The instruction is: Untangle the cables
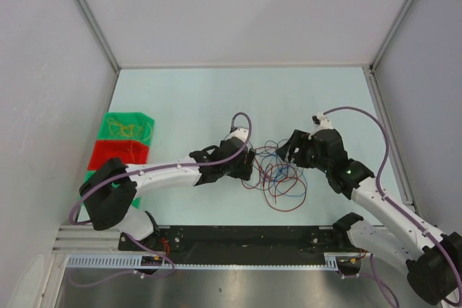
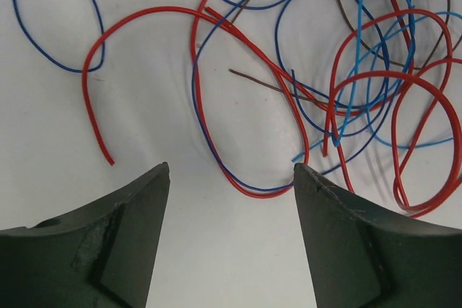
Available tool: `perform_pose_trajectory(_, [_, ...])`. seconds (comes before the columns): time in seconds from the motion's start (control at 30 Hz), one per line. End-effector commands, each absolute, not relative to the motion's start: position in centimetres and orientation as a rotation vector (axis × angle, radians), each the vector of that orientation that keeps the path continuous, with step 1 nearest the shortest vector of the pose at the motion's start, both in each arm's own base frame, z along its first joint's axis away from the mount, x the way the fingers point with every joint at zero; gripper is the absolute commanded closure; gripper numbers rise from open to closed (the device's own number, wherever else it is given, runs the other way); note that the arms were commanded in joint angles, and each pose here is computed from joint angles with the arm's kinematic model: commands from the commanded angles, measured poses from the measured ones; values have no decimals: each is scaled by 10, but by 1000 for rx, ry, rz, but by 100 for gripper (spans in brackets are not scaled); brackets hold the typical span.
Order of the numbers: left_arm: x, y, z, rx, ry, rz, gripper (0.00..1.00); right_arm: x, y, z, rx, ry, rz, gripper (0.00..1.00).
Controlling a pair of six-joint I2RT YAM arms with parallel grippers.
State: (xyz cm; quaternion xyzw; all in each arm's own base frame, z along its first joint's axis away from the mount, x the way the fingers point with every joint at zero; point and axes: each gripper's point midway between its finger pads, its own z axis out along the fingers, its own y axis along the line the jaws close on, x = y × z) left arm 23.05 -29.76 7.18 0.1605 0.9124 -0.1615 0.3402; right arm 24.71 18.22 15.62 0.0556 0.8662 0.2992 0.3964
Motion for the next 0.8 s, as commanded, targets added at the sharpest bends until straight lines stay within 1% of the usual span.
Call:
perform_pose_trajectory(0.0, [223, -316, 78, 461, 2335, -516, 27, 223, 176, 143, 286, 2293, 701, 26])
perform_pose_trajectory(0.17, [215, -325, 74, 512, 2332, -545, 33, 212, 190, 134, 281, 2322, 672, 27])
perform_pose_trajectory(0.33, [203, -338, 72, 569, 2316, -640, 34, 216, 196, 120, 279, 2348, 623, 27])
perform_pose_trajectory(0.43, [197, -343, 60, 598, 2336, -667, 37, 220, 199, 117, 275, 2339, 614, 27])
perform_pose_trajectory(0.47, [200, -351, 65, 592, 2306, -701, 37, 221, 199, 117, 281, 2333, 615, 27])
perform_pose_trajectory(0.63, [197, -364, 59, 619, 2303, -728, 40, 223, 194, 111, 309, 2300, 602, 27])
perform_pose_trajectory(0.77, [197, -374, 57, 634, 2305, -721, 43, 216, 187, 92, 323, 2317, 588, 27])
